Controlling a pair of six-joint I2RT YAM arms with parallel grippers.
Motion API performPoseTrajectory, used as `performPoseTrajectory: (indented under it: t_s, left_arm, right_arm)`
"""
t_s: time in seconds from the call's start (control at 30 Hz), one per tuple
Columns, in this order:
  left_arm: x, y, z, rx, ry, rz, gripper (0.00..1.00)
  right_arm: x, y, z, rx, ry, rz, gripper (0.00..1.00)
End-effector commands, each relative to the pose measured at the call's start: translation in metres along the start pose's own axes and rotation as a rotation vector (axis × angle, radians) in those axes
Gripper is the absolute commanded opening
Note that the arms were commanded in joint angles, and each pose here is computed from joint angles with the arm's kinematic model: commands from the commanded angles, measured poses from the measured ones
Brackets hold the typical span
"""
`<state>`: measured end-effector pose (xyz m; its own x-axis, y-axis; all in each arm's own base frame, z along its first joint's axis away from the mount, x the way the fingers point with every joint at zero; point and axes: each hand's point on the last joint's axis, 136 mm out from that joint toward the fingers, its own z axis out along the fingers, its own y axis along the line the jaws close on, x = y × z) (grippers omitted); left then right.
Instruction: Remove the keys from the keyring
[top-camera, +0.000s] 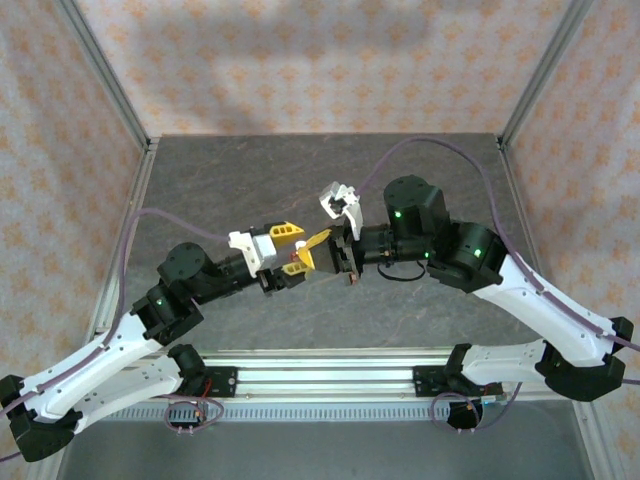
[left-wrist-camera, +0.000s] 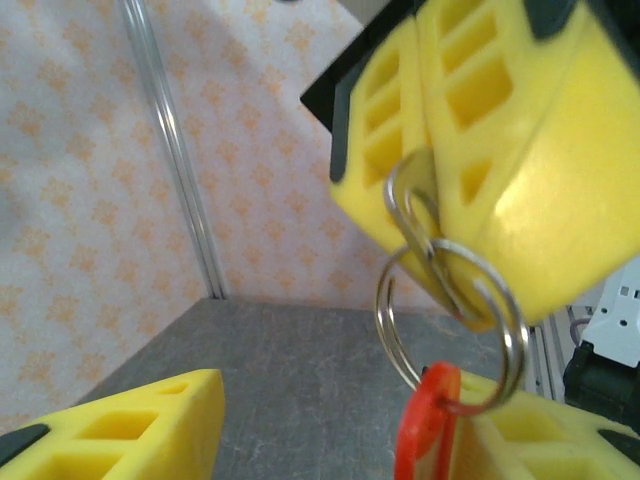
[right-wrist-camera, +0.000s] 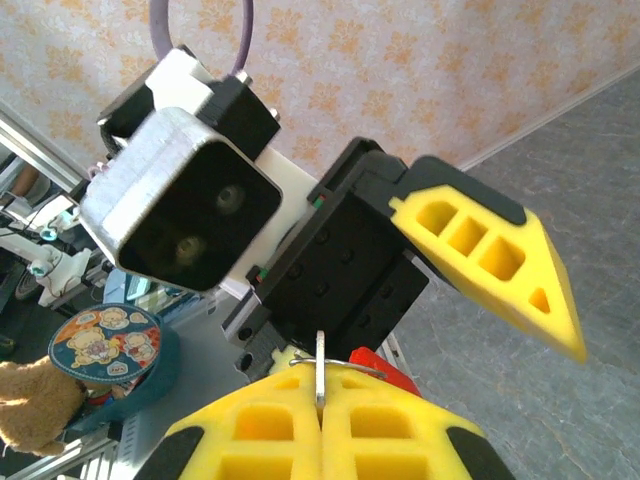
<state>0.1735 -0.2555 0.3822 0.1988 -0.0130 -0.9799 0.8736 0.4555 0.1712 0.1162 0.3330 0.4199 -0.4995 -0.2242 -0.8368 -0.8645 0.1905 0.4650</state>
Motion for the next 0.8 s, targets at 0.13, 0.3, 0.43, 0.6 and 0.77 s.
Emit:
performPoseTrajectory:
  t_s: [0.13, 0.3, 0.43, 0.6, 0.77]
  left_arm:
    - [-0.032, 0.0, -0.003, 0.006, -0.077, 0.051, 0.56]
    - [-0.032, -0.001, -0.003, 0.012, -0.076, 0.05, 0.36]
    - [-0.034, -0.002, -0.003, 0.016, -0.083, 0.051, 0.26]
    - [-0.04, -0.003, -0.004, 0.023, -0.1, 0.048, 0.28]
    - [-0.043, -0.004, -0.005, 0.032, -0.106, 0.044, 0.32]
  right_arm:
    - [-0.009, 0.01, -0.007, -0.044, -0.051, -0.004, 0.0]
    - [-0.01, 0.013, -0.007, -0.063, -0.056, 0.0, 0.0]
    - [-0.01, 0.013, -0.006, -0.064, -0.057, 0.002, 0.0]
    - [-0.009, 0.008, -0.007, -0.055, -0.063, 0.012, 0.0]
    - [-0.008, 0.007, -0.007, -0.057, -0.064, 0.015, 0.0]
